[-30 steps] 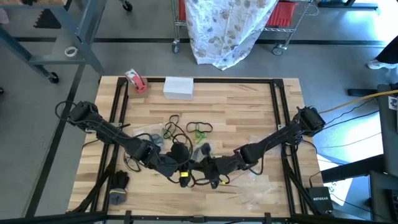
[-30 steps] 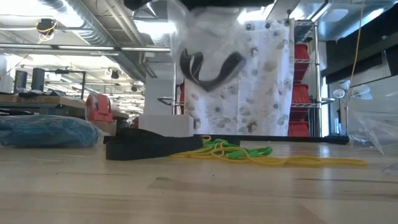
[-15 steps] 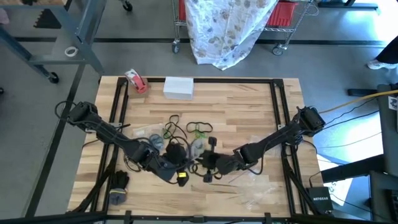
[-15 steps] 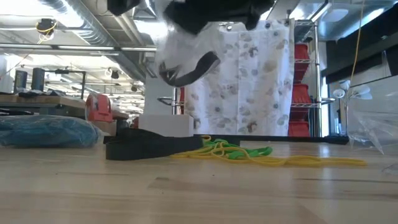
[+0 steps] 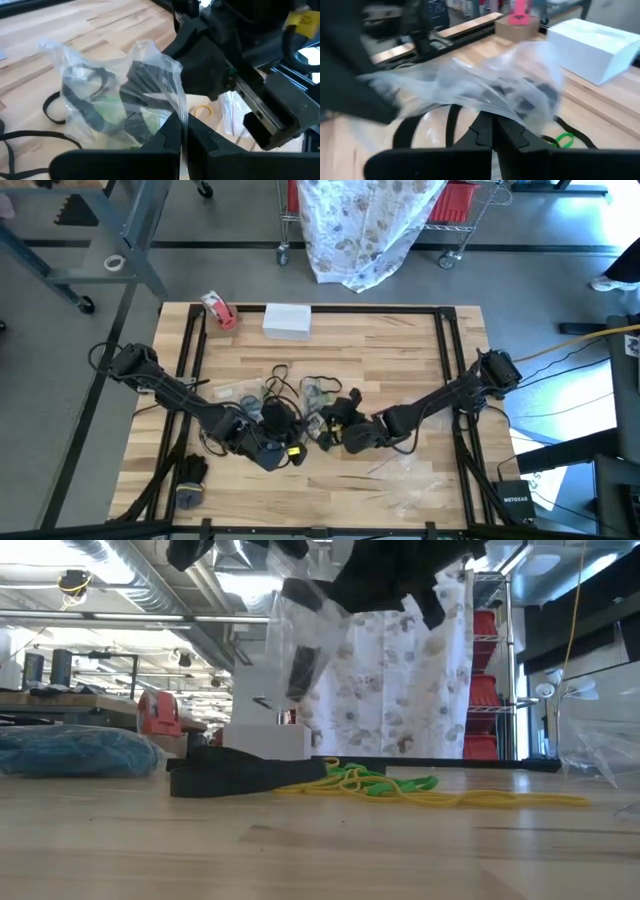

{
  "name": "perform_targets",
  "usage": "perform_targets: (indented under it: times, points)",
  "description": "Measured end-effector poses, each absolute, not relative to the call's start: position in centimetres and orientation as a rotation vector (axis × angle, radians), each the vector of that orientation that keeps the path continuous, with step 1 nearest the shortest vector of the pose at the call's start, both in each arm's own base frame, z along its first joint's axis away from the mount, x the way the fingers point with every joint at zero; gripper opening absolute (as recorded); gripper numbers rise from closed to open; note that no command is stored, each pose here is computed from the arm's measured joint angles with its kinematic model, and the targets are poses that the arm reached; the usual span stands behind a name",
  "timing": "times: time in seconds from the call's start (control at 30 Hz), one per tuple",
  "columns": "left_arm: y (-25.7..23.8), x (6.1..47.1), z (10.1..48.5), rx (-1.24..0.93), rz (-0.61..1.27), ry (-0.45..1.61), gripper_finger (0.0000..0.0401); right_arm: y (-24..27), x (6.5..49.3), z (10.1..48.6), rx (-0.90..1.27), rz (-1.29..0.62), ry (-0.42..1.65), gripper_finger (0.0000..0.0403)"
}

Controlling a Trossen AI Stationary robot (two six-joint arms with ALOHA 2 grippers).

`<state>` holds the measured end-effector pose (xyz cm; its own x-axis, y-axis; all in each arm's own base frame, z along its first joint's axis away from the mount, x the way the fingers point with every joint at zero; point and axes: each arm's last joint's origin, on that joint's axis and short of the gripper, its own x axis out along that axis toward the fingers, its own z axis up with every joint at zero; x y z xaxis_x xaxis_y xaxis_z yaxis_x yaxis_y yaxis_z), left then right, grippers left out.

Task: Sort rubber bands
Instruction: Put the black rubber band into the transparent zip bag

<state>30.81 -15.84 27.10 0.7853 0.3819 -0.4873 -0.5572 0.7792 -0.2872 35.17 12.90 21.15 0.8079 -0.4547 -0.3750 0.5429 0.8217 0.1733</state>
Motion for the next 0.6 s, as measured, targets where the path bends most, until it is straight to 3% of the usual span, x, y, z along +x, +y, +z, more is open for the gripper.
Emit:
perform_targets:
  times: [0.33,0.6]
  points:
    - [-15.1,31.2,27.1,-0.432,0.556,0.412,0.0001,11.7,35.9,20.9,0.350,-0.420,0.408,0.0013]
    - [-14.7,30.3,26.3,-0.401,0.605,0.494,0.0001,12.3,35.8,21.7,0.239,-0.306,0.442,0.0132]
